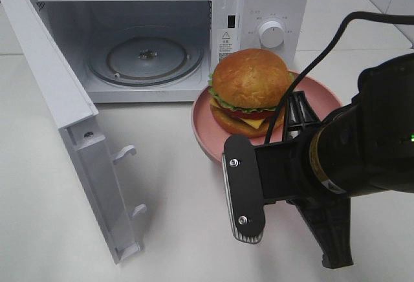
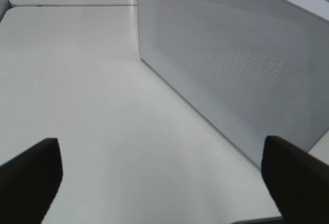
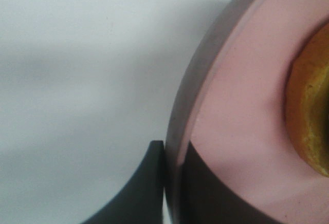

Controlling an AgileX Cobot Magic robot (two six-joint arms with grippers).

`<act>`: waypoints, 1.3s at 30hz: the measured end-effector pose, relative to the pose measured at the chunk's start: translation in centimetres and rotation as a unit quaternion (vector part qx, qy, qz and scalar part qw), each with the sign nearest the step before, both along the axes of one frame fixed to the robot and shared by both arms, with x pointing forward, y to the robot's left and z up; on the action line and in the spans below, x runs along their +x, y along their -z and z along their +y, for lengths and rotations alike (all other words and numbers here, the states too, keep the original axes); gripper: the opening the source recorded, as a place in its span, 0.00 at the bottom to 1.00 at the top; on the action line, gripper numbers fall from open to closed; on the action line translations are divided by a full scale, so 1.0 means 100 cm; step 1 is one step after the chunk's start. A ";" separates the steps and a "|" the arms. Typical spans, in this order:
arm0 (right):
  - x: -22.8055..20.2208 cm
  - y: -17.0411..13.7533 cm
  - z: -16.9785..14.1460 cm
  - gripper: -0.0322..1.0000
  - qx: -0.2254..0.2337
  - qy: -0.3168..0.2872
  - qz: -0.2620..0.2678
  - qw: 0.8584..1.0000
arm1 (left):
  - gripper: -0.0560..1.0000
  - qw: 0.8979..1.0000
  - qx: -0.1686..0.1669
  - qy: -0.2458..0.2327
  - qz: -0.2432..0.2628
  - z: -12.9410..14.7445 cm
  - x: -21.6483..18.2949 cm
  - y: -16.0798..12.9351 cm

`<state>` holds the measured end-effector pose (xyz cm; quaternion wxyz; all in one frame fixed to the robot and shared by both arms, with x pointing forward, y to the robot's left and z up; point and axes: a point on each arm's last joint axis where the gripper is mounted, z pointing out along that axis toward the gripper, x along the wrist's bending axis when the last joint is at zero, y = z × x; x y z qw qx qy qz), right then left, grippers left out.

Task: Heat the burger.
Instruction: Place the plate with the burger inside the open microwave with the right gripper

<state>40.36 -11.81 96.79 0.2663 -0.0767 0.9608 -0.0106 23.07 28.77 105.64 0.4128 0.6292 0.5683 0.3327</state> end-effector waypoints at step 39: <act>0.038 0.003 -0.025 0.06 0.016 -0.241 0.042 0.970 | 0.97 1.000 0.000 0.000 0.000 0.000 0.000 0.000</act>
